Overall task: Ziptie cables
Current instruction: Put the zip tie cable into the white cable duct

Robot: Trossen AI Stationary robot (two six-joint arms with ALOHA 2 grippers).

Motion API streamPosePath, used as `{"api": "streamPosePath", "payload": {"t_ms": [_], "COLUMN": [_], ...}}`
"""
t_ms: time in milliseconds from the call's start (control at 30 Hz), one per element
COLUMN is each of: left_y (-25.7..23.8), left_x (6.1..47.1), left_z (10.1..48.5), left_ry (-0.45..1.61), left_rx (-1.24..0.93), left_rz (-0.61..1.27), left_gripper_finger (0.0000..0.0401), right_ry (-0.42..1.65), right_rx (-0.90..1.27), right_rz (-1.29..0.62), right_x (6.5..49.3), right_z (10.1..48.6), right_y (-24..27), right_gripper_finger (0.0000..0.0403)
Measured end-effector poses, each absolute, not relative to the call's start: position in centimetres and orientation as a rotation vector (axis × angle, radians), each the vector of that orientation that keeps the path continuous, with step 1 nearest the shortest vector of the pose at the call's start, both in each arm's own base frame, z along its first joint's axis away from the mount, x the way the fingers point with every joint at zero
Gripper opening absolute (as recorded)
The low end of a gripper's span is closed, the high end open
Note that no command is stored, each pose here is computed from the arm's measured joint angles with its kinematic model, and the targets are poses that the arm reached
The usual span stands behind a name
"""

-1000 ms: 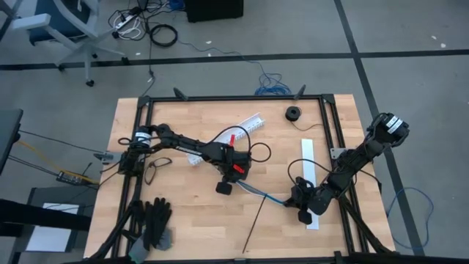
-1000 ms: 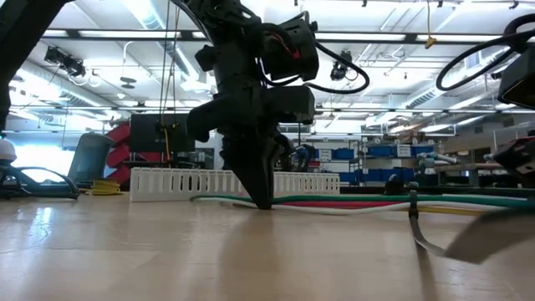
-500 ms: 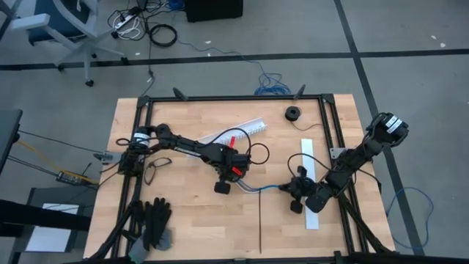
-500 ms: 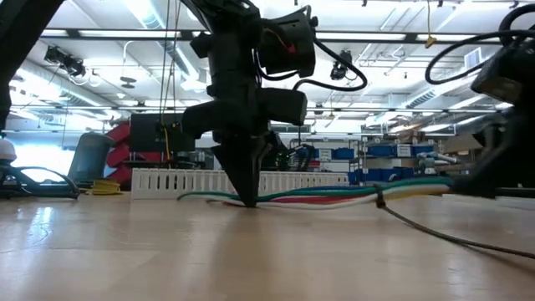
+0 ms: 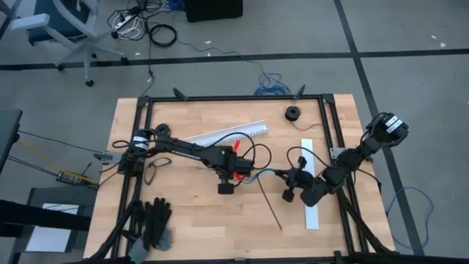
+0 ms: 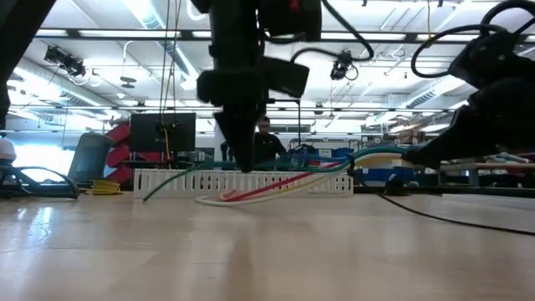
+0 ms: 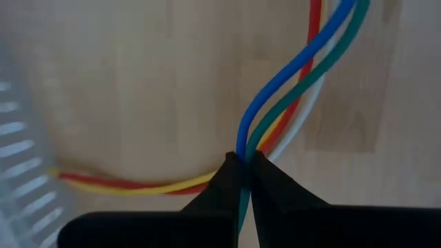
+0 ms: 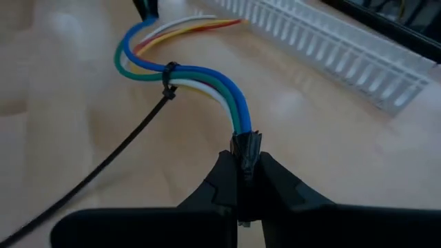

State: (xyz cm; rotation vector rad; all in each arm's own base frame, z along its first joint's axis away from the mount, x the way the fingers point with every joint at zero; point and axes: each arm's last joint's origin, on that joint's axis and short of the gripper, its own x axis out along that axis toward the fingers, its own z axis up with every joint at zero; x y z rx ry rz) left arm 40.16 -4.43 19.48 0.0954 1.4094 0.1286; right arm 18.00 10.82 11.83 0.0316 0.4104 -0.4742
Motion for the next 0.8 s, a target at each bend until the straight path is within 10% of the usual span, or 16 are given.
{"api": "streamPosePath", "payload": {"t_ms": [500,800], "left_y": [-4.8,-5.2], "left_x": [40.0,40.9], "left_z": [19.2,17.9], "left_ry": [1.387,1.276], "left_rx": [0.160,0.079], "left_rz": [0.201,0.066], "left_gripper_finger": [0.0007,0.0091], "right_ry": [0.386,0.391], "right_rx": [0.019,0.030], "right_rz": [-0.481,-0.463], "right_x": [19.5,19.5], "right_z": [12.5,12.5], "right_y": [9.7,9.8], "right_gripper_finger": [0.0017,0.0017]}}
